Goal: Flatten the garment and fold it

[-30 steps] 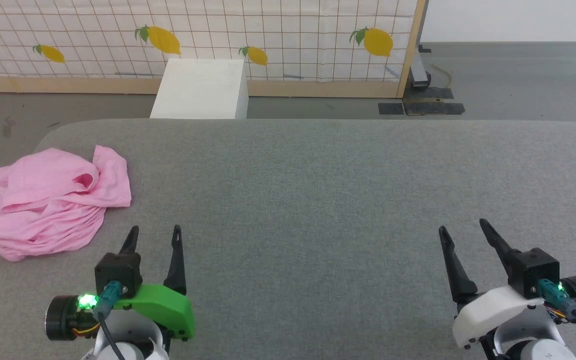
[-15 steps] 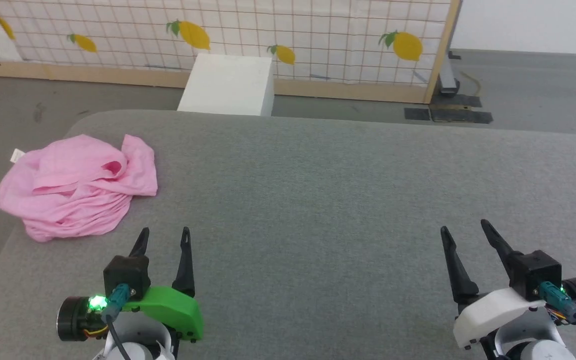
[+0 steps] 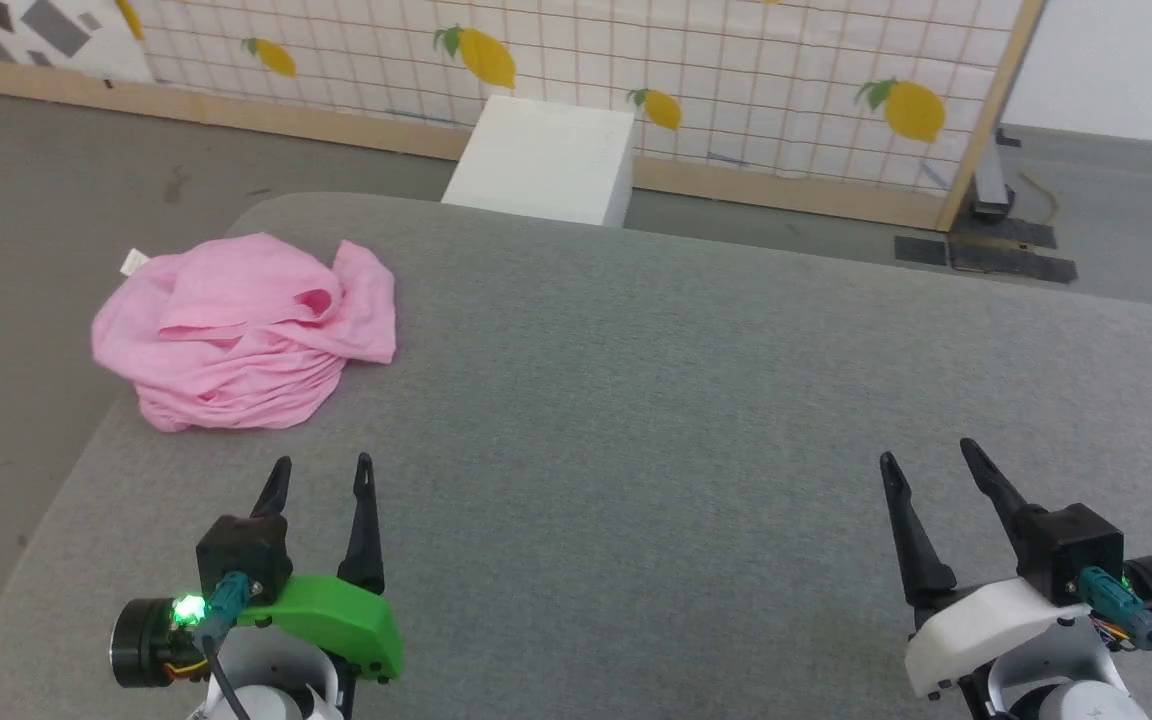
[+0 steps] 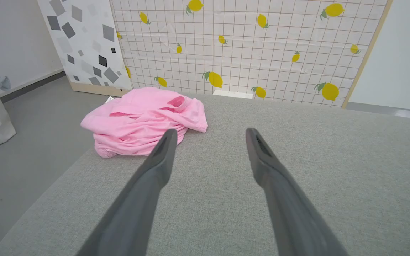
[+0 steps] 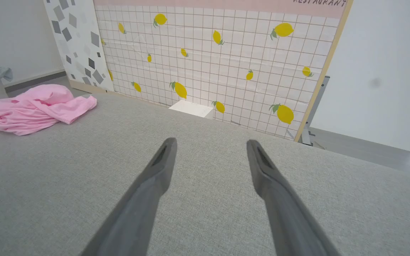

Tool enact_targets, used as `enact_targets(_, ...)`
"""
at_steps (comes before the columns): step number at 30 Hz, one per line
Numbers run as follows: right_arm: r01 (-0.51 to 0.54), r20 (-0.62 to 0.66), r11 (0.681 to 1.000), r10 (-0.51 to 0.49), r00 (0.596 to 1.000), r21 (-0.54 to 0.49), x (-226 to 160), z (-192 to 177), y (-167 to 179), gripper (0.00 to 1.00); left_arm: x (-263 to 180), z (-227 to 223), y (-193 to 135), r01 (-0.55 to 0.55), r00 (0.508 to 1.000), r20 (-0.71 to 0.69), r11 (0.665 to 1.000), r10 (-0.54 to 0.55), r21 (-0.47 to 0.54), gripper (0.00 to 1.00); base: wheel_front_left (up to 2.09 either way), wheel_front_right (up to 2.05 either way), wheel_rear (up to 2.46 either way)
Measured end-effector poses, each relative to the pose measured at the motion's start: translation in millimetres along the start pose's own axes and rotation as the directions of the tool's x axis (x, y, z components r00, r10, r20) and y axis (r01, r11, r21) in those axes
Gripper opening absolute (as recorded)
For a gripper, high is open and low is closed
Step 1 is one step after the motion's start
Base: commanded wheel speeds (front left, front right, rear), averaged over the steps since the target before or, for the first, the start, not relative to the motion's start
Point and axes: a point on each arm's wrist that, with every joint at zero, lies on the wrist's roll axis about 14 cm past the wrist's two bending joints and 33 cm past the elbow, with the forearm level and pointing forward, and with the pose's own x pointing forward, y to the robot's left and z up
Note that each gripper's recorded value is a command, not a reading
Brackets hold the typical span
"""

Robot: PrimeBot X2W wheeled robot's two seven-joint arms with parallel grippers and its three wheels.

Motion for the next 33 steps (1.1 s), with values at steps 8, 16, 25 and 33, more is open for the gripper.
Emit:
enact_targets(8,-0.063,0.011,0.998,0.063,0.998,0.001,11.7,0.7,19.7,1.0,-11.6,-0.2,22.6,-0.071,0.997,0.007,0.997,0.071,-0.007,1.0,-0.02,-0.02,-0.02)
enact_targets(16,-0.111,0.02,0.994,0.11,0.994,0.01,19.2,1.6,35.5,1.0,-21.9,1.6,40.3,-0.124,0.992,0.022,0.992,0.124,-0.016,1.0,-0.01,-0.01,-0.01)
enact_targets(25,-0.156,0.035,0.988,0.155,0.987,0.017,26.3,3.5,50.7,1.0,-32.1,2.9,56.7,-0.173,0.984,0.035,0.985,0.174,-0.029,1.0,0.0,0.0,0.0)
enact_targets(33,-0.191,0.055,0.981,0.19,0.98,0.018,33.2,7.4,62.7,1.0,-40.5,2.7,69.2,-0.216,0.975,0.042,0.976,0.217,-0.041,1.0,0.0,0.0,0.0)
